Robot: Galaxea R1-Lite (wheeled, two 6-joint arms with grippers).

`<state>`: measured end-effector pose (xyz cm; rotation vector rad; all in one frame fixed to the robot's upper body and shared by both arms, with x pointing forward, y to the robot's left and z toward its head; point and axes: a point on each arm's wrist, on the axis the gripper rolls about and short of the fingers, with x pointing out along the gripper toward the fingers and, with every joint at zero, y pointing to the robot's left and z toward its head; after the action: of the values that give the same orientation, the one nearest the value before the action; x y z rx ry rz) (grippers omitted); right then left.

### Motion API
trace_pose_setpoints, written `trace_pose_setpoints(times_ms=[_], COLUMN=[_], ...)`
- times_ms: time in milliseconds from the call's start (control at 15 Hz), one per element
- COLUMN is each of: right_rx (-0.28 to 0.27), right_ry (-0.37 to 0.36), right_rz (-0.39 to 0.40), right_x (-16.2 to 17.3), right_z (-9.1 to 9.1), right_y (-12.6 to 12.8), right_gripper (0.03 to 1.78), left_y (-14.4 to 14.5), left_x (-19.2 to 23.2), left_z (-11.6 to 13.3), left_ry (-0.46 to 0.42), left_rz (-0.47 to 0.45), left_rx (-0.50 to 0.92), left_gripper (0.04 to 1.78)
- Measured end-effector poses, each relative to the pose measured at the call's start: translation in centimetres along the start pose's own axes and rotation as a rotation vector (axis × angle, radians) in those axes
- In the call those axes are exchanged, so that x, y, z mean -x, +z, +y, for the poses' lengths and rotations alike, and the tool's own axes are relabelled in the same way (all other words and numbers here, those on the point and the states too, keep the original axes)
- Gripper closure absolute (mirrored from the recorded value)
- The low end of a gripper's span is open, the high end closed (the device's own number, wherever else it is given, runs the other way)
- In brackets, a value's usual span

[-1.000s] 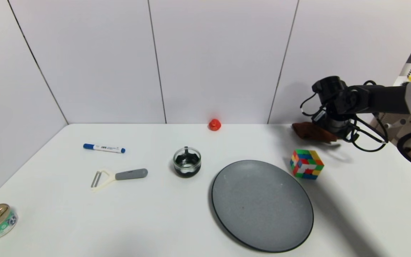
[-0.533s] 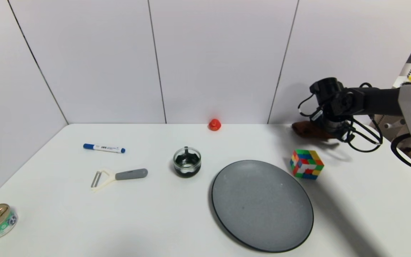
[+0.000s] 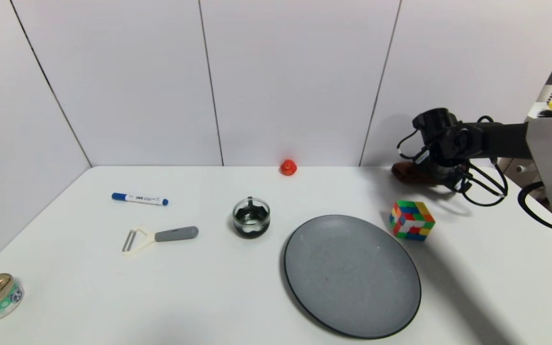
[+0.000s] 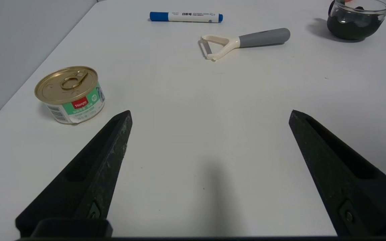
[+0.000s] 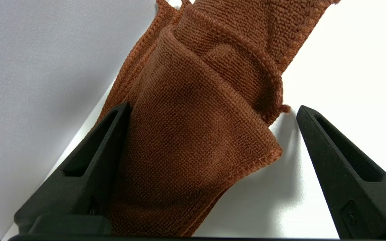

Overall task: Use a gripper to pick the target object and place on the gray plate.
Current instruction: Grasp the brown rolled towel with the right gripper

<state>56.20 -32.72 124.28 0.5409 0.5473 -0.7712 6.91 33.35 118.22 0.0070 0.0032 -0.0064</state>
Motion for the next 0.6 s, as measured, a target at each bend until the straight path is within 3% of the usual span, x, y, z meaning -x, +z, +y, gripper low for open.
trace_pose_setpoints(times_ms=[467,600], right_rx=[0.001,0.014], right_ry=[0.009,-0.002], right_rz=[0.002,0.011], right_x=[0.41,0.32], right_z=[0.08,-0.06], right_y=[0.14,-0.02], right_gripper=[0.12,0.48], left_y=[0.00,0.00], left_x=[0.00,0.00], left_z=[0.00,0.00], left_ry=[0.000,0.000], left_rz=[0.000,0.000], left_rx=[0.000,0.000], left_gripper=[0.13,0.13])
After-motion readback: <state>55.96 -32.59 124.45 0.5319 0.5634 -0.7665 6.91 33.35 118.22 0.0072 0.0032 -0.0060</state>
